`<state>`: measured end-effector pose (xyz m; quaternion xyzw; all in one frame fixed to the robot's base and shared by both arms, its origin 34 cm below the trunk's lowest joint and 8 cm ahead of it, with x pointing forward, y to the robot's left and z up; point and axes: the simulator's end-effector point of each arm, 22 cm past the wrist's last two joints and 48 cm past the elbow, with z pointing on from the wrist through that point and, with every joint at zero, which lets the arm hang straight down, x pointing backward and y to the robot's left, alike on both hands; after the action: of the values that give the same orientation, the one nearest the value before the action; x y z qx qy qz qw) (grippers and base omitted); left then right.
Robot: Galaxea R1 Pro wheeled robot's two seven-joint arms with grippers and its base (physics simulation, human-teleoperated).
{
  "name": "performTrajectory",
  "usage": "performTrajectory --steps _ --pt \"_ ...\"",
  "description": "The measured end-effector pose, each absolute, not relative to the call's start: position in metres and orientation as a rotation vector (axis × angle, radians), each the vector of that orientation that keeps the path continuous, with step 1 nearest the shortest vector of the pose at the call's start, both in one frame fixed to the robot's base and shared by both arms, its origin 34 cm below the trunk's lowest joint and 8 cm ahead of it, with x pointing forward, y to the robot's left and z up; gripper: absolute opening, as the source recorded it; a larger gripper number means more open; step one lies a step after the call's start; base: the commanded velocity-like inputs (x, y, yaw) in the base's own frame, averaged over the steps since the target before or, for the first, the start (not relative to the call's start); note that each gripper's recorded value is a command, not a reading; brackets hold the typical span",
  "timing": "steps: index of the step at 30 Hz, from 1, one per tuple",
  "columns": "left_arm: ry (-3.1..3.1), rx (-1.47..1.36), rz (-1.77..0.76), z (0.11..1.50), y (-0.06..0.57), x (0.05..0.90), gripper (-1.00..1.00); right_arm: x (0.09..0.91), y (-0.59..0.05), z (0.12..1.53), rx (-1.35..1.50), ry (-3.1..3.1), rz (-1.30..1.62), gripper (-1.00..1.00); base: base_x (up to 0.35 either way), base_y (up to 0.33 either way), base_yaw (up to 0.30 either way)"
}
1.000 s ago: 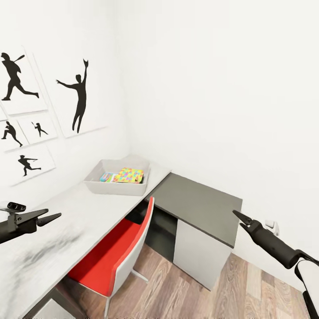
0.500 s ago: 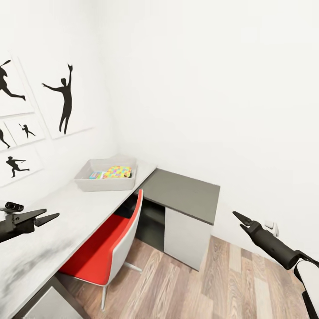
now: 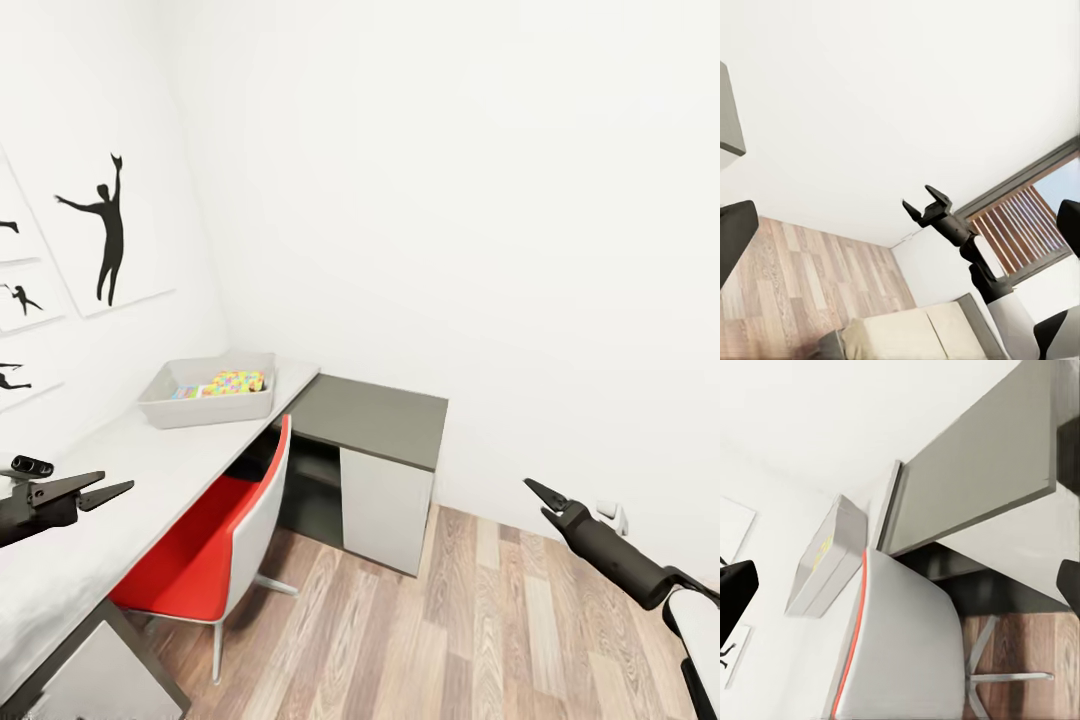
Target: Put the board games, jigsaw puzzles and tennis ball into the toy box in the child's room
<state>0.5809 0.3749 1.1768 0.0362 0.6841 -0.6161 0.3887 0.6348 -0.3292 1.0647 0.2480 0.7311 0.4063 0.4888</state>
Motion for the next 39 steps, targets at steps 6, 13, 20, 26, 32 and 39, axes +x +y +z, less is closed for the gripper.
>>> performTrajectory --steps 6,13,20,26,32,39 --pt "1.735 0.097 -1.565 1.180 0.375 0.580 1.00 0.634 -0.329 1.065 0.605 1.775 0.989 1.00 -0.328 0.000 -0.235" --pt "1.729 0.103 -1.563 1.183 0.375 0.578 1.00 0.634 -0.329 1.068 0.602 1.770 0.990 1.00 -0.328 0.000 -0.226" --pt "1.726 0.105 -1.561 1.185 0.375 0.578 1.00 0.634 -0.329 1.070 0.600 1.767 0.990 1.00 -0.328 0.000 -0.069" --pt "1.723 0.108 -1.560 1.187 0.375 0.577 1.00 0.633 -0.329 1.072 0.597 1.765 0.991 1.00 -0.329 0.000 -0.005" --pt "1.716 0.115 -1.557 1.191 0.375 0.575 1.00 0.633 -0.329 1.077 0.593 1.752 0.990 1.00 -0.328 0.000 -0.030" --pt "1.708 0.123 -1.555 1.196 0.375 0.573 1.00 0.634 -0.332 1.085 0.589 1.727 0.981 1.00 -0.259 0.042 -0.174"
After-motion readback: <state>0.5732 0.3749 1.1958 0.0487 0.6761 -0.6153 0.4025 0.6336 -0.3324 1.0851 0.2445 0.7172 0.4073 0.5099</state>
